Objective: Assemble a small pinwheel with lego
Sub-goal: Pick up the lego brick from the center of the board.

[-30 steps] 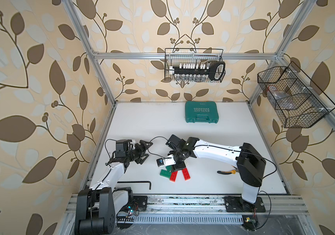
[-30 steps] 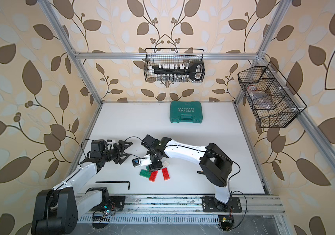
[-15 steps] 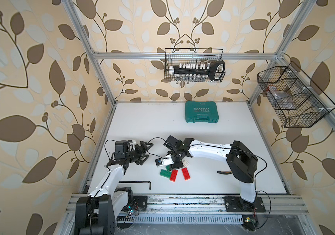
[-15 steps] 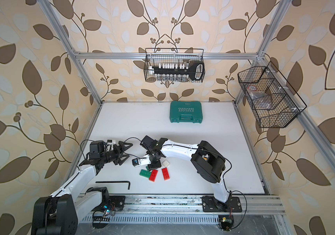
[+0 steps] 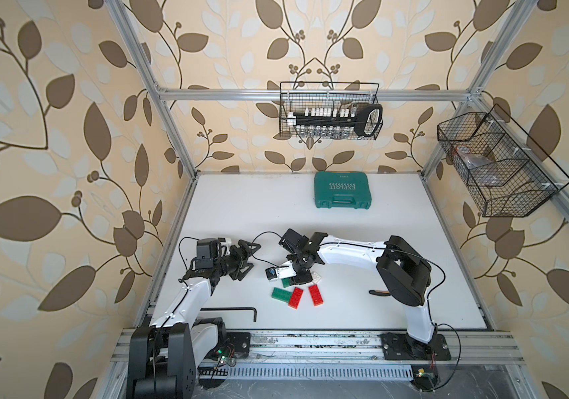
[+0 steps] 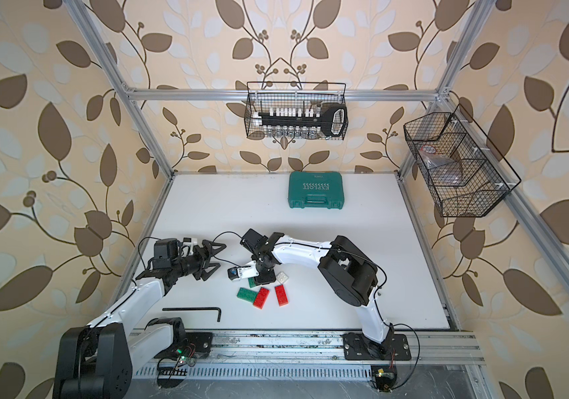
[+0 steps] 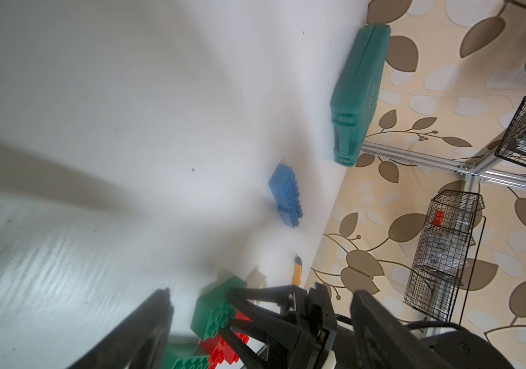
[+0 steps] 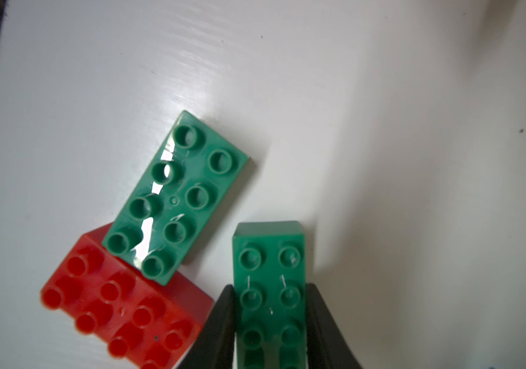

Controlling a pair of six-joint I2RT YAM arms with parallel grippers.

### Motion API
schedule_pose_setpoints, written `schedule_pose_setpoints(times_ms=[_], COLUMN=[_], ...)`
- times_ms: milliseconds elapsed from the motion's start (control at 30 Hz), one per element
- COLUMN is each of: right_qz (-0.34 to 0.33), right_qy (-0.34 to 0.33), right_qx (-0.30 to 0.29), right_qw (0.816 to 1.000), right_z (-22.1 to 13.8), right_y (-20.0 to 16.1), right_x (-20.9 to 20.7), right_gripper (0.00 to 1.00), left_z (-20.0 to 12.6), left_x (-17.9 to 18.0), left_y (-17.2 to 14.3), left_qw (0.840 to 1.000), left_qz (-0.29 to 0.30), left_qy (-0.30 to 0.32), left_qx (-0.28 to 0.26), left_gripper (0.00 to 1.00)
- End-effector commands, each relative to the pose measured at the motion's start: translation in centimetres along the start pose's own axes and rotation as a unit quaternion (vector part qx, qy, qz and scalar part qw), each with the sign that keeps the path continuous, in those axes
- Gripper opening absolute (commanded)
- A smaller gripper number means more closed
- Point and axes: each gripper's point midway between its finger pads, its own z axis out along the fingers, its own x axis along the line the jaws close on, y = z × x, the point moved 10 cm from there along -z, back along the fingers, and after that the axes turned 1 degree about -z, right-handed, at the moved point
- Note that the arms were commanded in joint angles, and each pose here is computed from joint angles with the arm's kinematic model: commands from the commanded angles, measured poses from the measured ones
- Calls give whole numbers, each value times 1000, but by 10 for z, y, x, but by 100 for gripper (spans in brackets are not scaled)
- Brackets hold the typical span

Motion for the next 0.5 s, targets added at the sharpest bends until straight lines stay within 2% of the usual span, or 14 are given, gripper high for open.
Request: schedule_pose_setpoints(times_ms=[0, 67, 133, 267, 467], right_qz=[6, 9, 15, 48, 163], right_qy=[16, 18, 20, 0, -67], right_qx=[13, 10, 6, -15, -50], right_qw=[1000, 1000, 1000, 999, 983], right_z=[7, 8, 8, -3, -53], right_y=[-1, -1, 0, -1, -11], right_x=[-2, -3, -4, -11, -32], right_gripper=[30, 28, 19, 18, 17], left_z=[2, 4, 8, 14, 24], left_x=[-2, -3, -2, -4, -14], left_y=[0, 0, 0, 5, 13], left_qw=[1000, 1000, 1000, 1000, 1000], left_qz=[16, 18, 17, 13, 16], left_qy=[-6, -3, -2, -10, -13], left_qx=[2, 4, 7, 14, 17], left_gripper=[90, 90, 90, 90, 90])
